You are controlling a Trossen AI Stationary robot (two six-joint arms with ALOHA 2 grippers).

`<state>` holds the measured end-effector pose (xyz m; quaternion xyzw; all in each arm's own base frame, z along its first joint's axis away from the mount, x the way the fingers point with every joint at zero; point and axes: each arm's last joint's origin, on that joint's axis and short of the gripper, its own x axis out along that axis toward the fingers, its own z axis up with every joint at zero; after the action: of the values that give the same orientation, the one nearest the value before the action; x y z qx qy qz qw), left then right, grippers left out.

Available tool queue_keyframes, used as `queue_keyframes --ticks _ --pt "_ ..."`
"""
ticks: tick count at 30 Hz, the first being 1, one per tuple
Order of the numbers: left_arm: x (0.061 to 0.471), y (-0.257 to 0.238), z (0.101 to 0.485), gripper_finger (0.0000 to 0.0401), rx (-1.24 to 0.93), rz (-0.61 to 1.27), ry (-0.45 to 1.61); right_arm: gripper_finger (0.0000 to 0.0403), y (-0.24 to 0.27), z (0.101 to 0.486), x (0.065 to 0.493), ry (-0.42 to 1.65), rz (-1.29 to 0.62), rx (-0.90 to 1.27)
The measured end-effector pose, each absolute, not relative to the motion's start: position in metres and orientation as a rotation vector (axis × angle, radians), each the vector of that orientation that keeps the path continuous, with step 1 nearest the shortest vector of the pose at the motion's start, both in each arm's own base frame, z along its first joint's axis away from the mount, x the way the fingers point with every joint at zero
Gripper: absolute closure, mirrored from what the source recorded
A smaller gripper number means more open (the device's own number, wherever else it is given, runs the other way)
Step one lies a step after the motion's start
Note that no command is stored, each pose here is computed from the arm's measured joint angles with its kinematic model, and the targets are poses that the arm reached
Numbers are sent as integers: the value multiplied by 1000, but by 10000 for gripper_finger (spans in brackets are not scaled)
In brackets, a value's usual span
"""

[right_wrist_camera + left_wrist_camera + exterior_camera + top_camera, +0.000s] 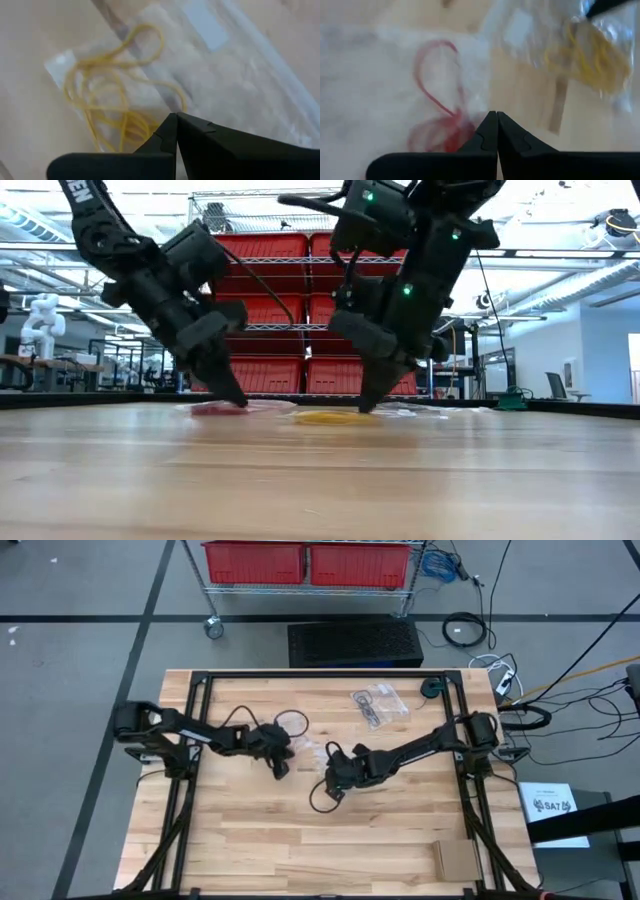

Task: Sort rubber bands
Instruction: Adjust the top left and bottom zip bags

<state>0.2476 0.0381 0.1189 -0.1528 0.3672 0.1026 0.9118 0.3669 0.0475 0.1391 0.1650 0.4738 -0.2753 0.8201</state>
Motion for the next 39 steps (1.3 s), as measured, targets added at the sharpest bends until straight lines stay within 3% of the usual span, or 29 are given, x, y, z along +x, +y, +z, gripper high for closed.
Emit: queue_keyframes --ticks 11,17,23,29,39 --pt "236 5 123 400 -225 63 886 403 57 140 368 1010 -513 277" --pt "237 12 149 400 -20 359 702 403 58 140 368 1007 -499 262" --pt "245 26 139 400 -6 446 678 403 58 141 369 1002 -484 244" --pt "247 24 111 400 -50 328 825 403 58 141 370 1001 -474 231" --pt "238 -5 118 400 -38 144 894 403 52 141 371 1015 -460 186"
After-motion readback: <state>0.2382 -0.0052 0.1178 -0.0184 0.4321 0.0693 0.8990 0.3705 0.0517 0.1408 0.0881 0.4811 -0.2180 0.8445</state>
